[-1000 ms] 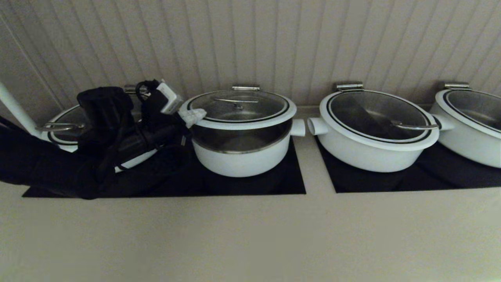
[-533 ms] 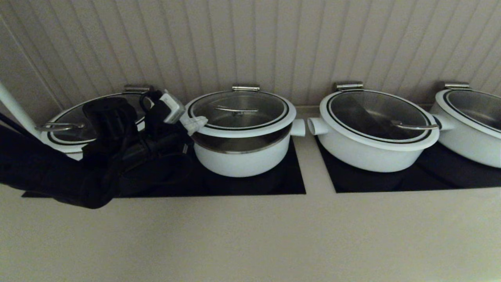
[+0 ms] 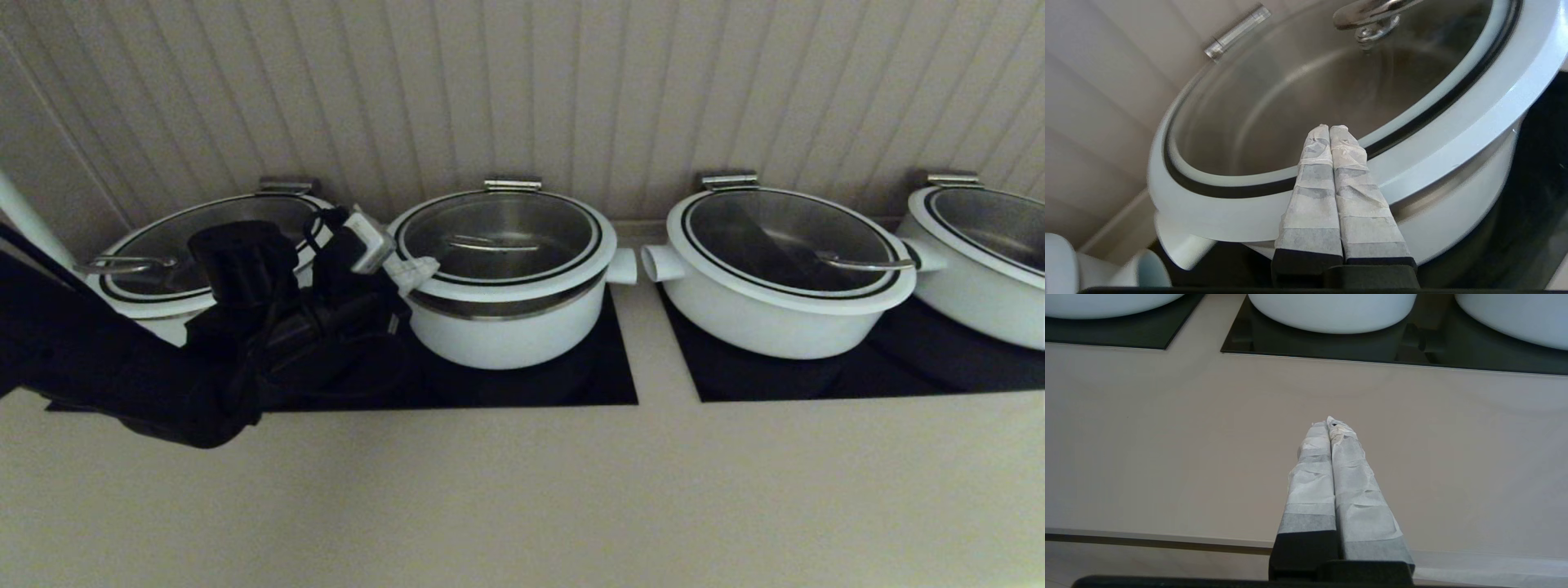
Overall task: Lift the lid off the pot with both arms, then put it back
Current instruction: Close the pot lid
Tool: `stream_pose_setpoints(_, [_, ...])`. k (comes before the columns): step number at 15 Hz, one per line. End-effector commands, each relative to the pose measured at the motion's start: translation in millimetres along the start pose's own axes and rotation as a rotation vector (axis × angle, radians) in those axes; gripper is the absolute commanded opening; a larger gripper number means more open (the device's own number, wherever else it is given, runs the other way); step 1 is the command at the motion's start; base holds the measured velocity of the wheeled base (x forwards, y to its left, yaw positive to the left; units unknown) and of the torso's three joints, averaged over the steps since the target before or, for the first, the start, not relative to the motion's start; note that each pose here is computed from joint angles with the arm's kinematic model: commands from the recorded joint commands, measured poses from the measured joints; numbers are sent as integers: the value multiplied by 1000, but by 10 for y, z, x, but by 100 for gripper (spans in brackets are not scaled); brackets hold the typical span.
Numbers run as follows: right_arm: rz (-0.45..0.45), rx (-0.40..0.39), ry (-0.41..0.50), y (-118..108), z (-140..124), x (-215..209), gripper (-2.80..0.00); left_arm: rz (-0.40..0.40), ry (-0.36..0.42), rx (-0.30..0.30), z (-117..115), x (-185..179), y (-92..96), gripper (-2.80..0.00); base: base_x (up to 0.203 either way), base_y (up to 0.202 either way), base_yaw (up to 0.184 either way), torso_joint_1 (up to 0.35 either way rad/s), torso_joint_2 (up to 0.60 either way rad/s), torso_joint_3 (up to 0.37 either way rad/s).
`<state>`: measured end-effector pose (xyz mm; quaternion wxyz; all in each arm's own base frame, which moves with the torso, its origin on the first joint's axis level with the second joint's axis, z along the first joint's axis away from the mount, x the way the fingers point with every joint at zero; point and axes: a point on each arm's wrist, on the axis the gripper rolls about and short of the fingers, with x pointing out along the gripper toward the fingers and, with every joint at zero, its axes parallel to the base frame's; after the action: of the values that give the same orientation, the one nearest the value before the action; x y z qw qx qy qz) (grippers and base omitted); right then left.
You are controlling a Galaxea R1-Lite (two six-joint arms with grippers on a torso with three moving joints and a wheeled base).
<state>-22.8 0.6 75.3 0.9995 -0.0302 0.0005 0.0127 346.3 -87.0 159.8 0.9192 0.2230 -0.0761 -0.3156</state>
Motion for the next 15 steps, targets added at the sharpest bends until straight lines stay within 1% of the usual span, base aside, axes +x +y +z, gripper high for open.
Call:
stream_pose_setpoints(1, [1, -1, 1, 0, 0, 1, -280, -5, 4, 1, -45, 18, -15, -280, 0, 0, 0, 0, 0, 0])
stream_pose_setpoints(3, [1, -1, 1, 0, 1, 1, -280, 2, -10, 7, -71, 35, -20, -280, 0, 0, 0, 0, 0, 0])
stream_pose_setpoints(7, [1, -1, 1, 0, 0, 1, -280, -9, 10, -3, -157, -13, -89, -280, 0, 0, 0, 0, 0, 0])
stream_pose_setpoints(9, [1, -1, 1, 0, 1, 1, -280, -5, 3, -1, -194, 8, -98, -280, 0, 0, 0, 0, 0, 0])
stream_pose_setpoints(15, [1, -1, 0, 0, 0, 0, -280, -12, 19, -8, -273, 34, -124, -280, 0, 0, 0, 0, 0, 0])
